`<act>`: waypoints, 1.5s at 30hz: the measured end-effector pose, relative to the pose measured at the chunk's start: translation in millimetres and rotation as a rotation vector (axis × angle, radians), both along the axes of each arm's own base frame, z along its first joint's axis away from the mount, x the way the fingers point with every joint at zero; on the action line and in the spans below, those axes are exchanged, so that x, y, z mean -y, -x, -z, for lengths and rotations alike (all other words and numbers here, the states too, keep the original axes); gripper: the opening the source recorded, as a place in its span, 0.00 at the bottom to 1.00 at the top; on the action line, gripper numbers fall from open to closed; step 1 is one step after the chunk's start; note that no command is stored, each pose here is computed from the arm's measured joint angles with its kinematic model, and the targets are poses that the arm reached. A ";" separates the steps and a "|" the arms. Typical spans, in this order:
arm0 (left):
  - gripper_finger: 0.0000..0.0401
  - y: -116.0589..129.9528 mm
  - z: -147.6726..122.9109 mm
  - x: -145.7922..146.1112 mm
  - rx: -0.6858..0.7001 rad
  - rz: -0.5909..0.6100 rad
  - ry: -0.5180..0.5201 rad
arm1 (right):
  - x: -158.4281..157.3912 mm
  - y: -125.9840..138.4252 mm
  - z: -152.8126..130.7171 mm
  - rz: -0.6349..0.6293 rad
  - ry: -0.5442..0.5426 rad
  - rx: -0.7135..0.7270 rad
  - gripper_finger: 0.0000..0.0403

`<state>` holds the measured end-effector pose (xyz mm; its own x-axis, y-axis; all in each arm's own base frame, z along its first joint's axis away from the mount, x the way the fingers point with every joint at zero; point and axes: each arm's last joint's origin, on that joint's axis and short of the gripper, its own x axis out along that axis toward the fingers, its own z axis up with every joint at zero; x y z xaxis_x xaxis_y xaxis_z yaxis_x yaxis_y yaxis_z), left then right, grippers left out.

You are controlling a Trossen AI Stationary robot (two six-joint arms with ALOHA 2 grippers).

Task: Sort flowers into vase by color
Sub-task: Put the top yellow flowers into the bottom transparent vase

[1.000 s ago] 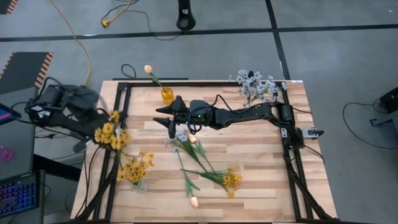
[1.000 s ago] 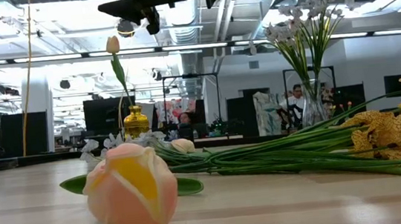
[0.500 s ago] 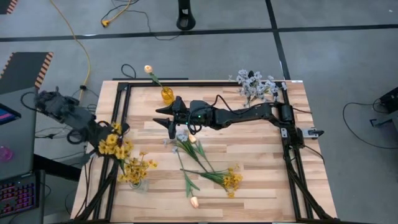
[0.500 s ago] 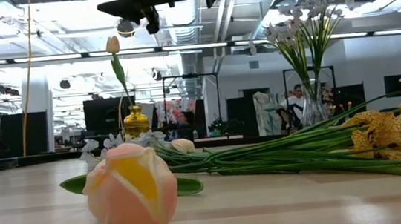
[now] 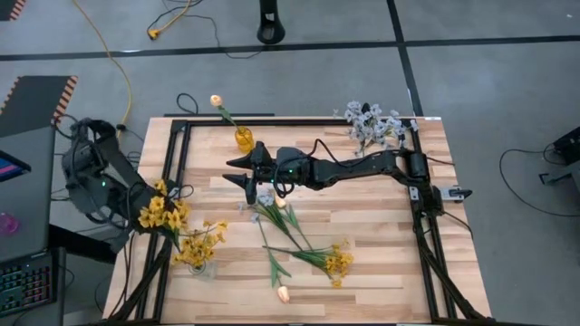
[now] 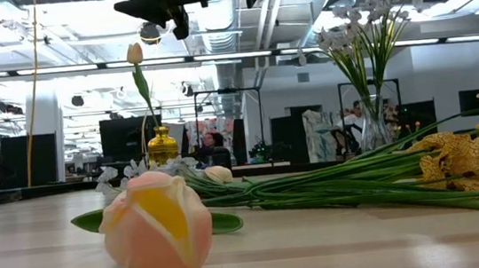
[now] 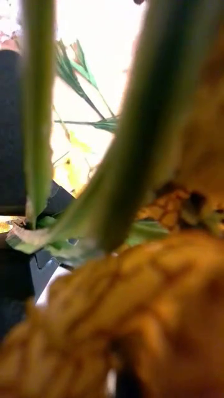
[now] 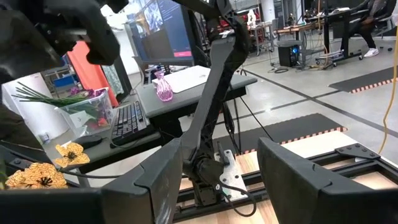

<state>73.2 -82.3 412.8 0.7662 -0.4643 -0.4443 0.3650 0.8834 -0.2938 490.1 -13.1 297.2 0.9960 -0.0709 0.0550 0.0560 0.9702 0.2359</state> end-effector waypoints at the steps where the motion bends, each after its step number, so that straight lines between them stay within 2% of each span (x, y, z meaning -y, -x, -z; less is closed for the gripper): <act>1: 0.00 1.3 0.4 2.2 0.001 0.003 -0.002 | 0.0 0.0 0.0 0.000 0.000 0.000 0.58; 9: 0.00 7.7 2.2 16.0 0.035 -0.048 -0.022 | -2.0 -0.1 0.0 -0.004 0.000 0.000 0.58; 14: 0.00 5.7 9.5 32.4 0.002 -0.072 -0.055 | -2.8 -0.1 0.0 -0.006 0.000 0.000 0.58; 34: 0.01 14.3 41.8 79.9 0.000 -0.287 -0.168 | -3.8 -0.1 0.1 -0.027 0.001 0.000 0.58; 45: 0.01 12.6 56.5 98.7 -0.018 -0.320 -0.227 | -3.8 -0.1 0.1 -0.029 0.001 0.000 0.58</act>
<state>60.5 -181.0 356.3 0.8474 -0.0918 -0.5230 0.0576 0.9950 -0.0814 490.2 -9.2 297.1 0.9976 -0.0423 0.0551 0.0282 0.9716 0.2351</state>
